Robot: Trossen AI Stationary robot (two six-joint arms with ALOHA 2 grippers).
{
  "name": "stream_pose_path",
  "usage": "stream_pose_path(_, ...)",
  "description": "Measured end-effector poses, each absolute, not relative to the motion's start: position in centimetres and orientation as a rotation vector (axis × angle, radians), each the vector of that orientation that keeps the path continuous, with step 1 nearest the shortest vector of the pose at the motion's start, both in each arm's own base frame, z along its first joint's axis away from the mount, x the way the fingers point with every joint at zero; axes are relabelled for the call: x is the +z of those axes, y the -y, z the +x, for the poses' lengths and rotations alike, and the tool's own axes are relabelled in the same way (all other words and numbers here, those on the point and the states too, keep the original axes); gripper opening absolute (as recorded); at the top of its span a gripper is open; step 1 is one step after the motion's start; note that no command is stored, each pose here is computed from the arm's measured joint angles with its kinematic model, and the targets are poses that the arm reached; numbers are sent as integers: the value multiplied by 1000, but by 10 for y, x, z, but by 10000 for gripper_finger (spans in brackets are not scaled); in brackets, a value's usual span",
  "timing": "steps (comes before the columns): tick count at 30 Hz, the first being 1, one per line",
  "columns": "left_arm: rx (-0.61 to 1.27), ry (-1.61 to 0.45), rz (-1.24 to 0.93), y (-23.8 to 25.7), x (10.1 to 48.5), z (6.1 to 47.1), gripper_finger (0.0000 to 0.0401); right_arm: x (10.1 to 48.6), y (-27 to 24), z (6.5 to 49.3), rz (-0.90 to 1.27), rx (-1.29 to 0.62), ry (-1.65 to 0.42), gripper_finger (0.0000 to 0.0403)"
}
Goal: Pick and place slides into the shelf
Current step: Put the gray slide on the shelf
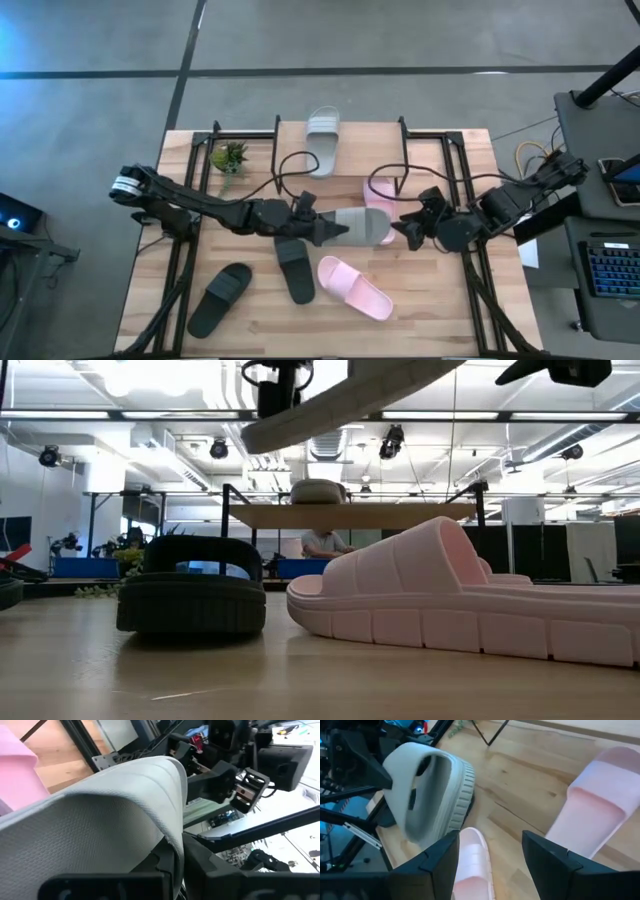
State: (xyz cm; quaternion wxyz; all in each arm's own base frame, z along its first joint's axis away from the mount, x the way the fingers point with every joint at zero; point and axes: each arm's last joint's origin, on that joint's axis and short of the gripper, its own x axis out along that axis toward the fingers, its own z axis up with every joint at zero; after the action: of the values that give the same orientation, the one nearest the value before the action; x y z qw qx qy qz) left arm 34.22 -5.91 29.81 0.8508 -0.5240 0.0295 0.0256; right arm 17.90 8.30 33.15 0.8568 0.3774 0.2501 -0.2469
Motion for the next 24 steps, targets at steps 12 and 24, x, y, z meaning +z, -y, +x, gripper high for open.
stream_pose_path(12, 87, -79, -1078, 58, 288, 340, 0, 331, -87, 185, 798, -514, -501, 208)
stream_pose_path(24, 93, -49, -1016, 52, 290, 341, 0, 332, -87, 185, 804, -503, -492, 208)
